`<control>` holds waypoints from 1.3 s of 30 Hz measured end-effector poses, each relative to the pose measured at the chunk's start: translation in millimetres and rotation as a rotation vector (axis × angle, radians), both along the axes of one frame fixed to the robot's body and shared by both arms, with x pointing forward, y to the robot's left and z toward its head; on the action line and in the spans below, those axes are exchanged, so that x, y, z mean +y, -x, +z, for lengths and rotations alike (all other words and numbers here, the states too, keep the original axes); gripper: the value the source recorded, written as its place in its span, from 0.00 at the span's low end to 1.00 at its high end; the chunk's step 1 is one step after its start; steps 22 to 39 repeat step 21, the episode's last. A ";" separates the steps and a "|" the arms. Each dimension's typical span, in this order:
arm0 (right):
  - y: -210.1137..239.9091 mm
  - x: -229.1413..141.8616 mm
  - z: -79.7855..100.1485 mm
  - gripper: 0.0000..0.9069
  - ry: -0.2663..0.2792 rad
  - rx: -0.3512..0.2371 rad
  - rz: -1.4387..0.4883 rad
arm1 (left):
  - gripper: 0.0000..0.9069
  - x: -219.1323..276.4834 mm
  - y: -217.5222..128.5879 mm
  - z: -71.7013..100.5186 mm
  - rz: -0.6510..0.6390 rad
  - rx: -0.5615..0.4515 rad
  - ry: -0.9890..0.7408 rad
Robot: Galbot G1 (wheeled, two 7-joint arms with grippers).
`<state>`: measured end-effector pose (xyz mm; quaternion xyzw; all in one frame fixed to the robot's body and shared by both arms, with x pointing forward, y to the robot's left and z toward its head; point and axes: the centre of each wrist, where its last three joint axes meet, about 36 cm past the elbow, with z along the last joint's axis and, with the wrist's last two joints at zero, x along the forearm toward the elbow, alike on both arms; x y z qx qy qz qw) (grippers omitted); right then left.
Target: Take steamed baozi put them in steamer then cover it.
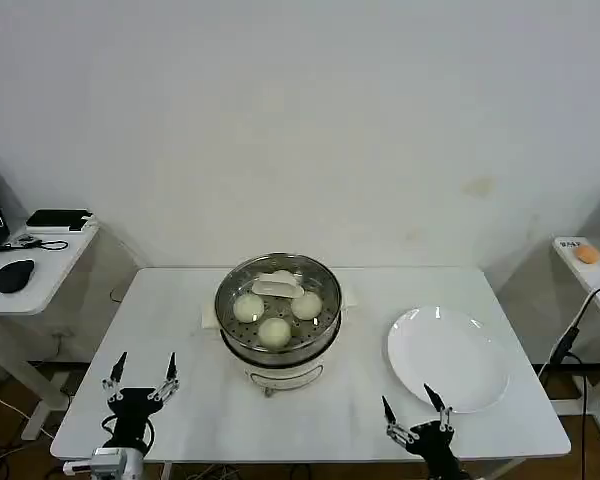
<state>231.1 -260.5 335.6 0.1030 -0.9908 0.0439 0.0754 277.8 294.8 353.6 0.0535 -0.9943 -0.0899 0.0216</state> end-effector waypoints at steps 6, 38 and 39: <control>0.3 5.5 4.1 1.00 -0.016 0.001 0.002 | 1.00 4.8 6.8 -4.9 0.009 0.013 0.027; 0.1 13.1 13.1 1.00 -0.041 0.018 -0.025 | 1.00 8.9 19.5 -14.1 0.006 0.037 0.043; 0.1 13.1 13.1 1.00 -0.041 0.018 -0.025 | 1.00 8.9 19.5 -14.1 0.006 0.037 0.043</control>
